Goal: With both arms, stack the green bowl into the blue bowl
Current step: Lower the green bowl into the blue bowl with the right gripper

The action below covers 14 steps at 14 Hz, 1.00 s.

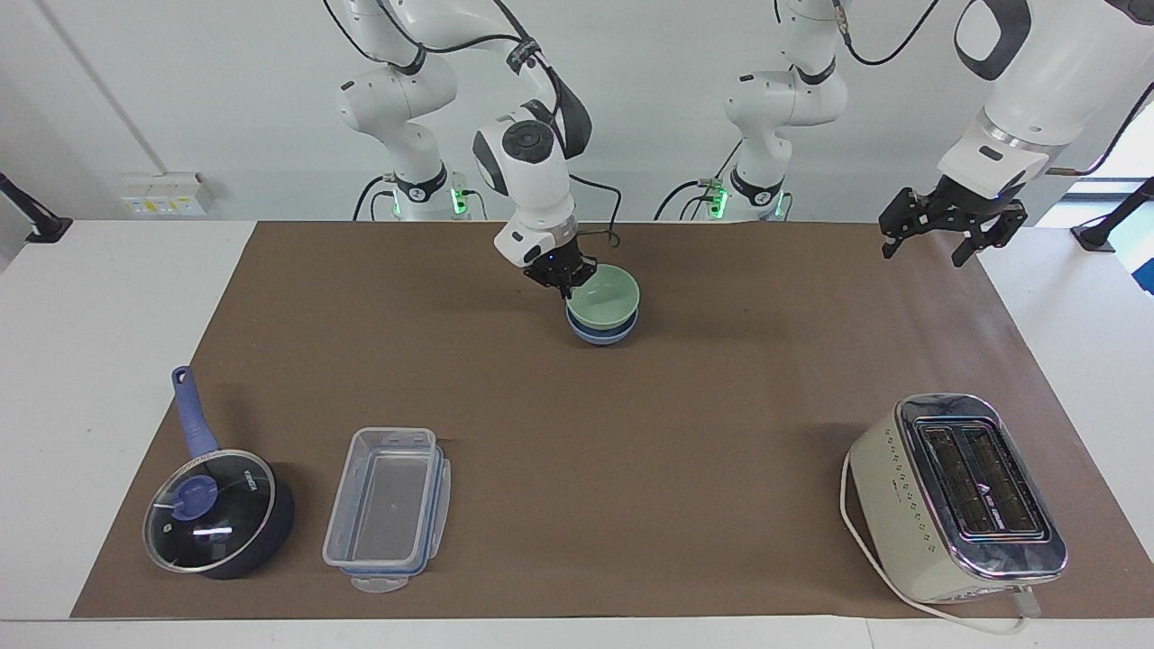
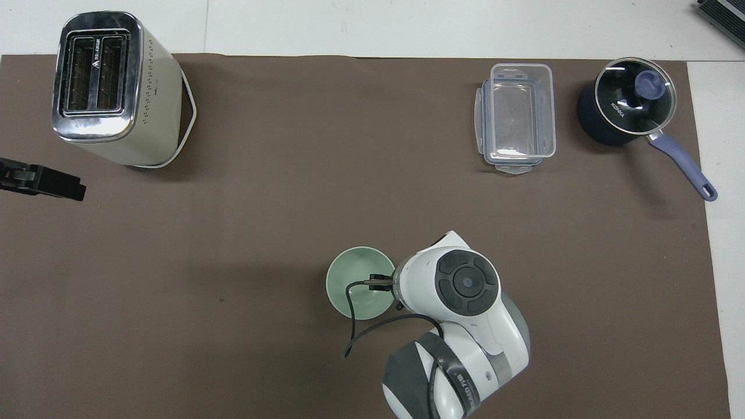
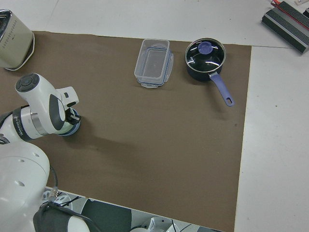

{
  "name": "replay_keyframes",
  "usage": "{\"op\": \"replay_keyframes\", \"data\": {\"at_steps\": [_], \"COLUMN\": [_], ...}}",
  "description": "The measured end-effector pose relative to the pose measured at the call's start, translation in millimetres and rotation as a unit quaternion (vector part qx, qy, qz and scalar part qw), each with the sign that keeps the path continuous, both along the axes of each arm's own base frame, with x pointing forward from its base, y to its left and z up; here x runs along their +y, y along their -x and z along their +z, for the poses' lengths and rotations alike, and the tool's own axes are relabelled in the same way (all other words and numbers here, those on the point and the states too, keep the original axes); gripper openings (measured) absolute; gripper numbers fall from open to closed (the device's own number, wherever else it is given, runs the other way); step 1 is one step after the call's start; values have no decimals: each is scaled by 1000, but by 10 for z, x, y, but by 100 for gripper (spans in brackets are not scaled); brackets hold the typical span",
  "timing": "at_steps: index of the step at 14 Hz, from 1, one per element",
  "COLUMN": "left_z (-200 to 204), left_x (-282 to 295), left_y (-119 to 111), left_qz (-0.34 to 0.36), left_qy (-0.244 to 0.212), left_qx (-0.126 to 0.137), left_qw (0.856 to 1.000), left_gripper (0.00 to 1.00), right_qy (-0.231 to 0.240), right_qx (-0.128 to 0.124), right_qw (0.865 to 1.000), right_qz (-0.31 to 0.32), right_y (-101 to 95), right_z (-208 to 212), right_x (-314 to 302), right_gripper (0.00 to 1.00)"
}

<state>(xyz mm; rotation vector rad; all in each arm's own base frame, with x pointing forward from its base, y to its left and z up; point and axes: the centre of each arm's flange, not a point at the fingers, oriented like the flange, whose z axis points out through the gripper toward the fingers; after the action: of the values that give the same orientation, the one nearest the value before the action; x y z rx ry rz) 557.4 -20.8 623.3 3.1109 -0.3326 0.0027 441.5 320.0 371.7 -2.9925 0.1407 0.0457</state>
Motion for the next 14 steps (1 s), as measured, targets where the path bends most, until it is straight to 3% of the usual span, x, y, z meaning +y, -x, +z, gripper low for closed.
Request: {"op": "replay_keyframes", "data": {"at_steps": [10,12,13,14], "left_z": [0,0,0,0], "left_x": [0,0,0,0], "left_y": [0,0,0,0], "left_qz": [0,0,0,0], "left_qy": [0,0,0,0], "left_qx": [0,0,0,0], "left_qw": [1000,1000,1000,1000], "left_gripper": [100,100,100,100], "right_qy": [2,2,2,2], "right_qx": [1,1,1,0], "right_qw": [1000,1000,1000,1000], "right_qz": [-1,-1,-1,-1], "right_y": [34,35,36,34], "right_z": [-109,-110,-109,-103], "right_x": [-27,-25,-23,-19], "right_gripper": [8,23,23,29]}}
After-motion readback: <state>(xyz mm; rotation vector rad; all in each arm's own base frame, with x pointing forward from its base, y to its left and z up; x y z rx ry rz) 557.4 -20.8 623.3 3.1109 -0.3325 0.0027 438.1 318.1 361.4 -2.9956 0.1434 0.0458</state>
